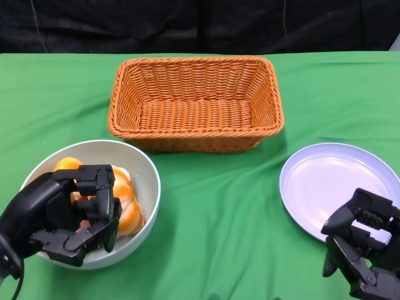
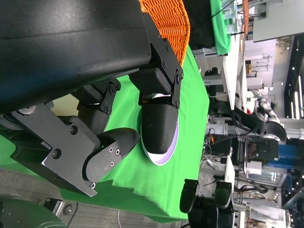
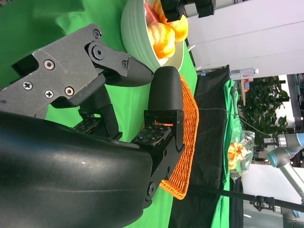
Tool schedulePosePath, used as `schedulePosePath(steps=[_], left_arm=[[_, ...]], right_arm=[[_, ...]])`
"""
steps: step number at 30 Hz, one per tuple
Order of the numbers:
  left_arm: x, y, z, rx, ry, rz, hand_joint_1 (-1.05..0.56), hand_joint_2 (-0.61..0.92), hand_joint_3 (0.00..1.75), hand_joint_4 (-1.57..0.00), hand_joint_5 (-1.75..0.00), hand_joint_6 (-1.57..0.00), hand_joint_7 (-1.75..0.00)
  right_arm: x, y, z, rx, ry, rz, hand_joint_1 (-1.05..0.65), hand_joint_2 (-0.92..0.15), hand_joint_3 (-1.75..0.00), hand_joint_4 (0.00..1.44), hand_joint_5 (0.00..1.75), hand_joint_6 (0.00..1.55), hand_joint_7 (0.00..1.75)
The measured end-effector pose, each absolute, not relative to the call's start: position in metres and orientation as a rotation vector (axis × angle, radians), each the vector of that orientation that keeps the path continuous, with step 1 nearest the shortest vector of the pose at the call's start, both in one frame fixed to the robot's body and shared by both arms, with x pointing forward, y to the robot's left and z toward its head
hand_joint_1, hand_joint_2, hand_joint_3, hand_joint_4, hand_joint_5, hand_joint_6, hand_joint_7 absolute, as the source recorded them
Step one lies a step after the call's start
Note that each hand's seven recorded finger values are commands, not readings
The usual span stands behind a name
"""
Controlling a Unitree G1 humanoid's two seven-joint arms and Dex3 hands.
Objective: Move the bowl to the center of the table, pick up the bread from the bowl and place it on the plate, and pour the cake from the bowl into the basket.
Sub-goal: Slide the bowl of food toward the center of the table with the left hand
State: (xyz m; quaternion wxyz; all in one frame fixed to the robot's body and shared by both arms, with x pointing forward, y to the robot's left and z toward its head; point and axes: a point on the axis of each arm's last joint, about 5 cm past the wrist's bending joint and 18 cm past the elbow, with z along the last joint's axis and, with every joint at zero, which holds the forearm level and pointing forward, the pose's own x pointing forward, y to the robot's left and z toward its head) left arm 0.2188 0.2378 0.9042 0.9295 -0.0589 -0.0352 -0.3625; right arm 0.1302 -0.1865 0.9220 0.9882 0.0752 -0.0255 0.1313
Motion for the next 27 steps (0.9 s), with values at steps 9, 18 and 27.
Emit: schedulePosePath(steps=[9, 18, 27], left_arm=[[0.2188, 0.237, 0.9038, -0.124, -0.073, -0.738, -0.02, 0.53, 1.21, -0.82, -1.75, -0.76, -1.55], [0.2188, 0.237, 0.9038, -0.124, -0.073, -0.735, -0.02, 0.53, 1.21, -0.82, -1.75, -0.77, -1.55], [0.2187, 0.2358, 0.9024, -0.128, -0.082, -0.733, -0.02, 0.54, 1.21, -0.82, -1.75, -0.76, -1.55]], right_arm=[[0.1305, -0.1868, 0.9207, 0.149, -0.048, 0.262, -0.19, -0.63, -0.9, 0.66, 1.65, 0.67, 1.31], [0.1309, -0.1868, 0.9209, 0.147, -0.052, 0.263, -0.19, -0.62, -0.91, 0.66, 1.65, 0.68, 1.31], [0.1326, -0.1872, 0.9186, 0.149, -0.045, 0.267, -0.2, -0.63, -0.88, 0.67, 1.64, 0.68, 1.3]])
